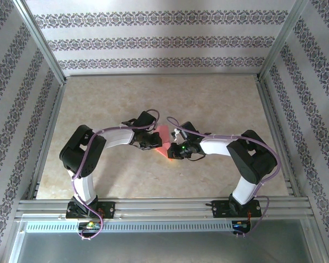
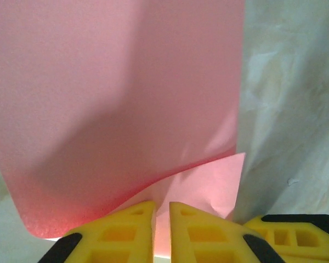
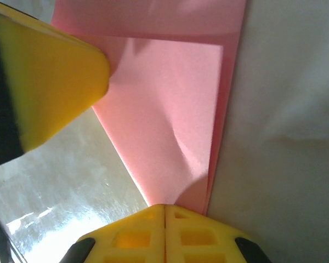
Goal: Fold a paper plane with a square sheet of paper (pick it up from the middle)
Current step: Third fold the triangle at the center of the table.
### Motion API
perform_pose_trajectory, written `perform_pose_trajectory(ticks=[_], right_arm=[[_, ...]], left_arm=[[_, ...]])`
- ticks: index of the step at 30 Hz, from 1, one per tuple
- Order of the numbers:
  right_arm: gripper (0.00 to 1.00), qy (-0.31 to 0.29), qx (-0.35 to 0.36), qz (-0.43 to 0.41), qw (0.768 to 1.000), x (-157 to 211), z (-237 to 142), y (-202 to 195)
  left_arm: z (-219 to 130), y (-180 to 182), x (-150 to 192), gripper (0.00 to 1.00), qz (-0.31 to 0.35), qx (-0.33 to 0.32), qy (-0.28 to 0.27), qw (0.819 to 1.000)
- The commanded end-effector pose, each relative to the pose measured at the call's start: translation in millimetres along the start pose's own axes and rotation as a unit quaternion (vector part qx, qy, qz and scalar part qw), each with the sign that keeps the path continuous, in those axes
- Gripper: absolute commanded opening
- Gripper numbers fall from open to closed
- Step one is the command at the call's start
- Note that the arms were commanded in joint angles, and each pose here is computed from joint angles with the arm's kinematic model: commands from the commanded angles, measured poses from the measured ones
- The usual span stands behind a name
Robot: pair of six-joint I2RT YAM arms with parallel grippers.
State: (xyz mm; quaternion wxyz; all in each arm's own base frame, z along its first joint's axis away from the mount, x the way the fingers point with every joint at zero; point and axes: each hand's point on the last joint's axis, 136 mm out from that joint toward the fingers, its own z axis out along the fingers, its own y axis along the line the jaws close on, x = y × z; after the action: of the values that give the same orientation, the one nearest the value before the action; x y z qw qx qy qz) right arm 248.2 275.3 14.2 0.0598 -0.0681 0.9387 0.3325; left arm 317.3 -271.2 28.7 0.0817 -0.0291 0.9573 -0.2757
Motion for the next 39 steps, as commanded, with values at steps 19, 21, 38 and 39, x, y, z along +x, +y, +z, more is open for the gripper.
perform_pose_trajectory(ticks=[19,21,38,39], right_arm=[[0.08,0.048,0.118,0.055,0.99,29,8,-51],[0.08,0.051,0.126,0.058,0.989,32,7,-54],[0.07,0.069,0.176,0.053,0.98,47,2,-77],[0.07,0.068,0.176,0.053,0.981,47,2,-77]], left_arm=[[20,7,31,0.1,0.014,-0.014,0.0,1.0],[21,12,31,0.1,0.013,-0.021,0.001,1.0],[-4,75,-7,0.1,-0.037,-0.065,-0.03,0.997],[-5,80,-8,0.1,-0.041,-0.067,-0.03,0.996]])
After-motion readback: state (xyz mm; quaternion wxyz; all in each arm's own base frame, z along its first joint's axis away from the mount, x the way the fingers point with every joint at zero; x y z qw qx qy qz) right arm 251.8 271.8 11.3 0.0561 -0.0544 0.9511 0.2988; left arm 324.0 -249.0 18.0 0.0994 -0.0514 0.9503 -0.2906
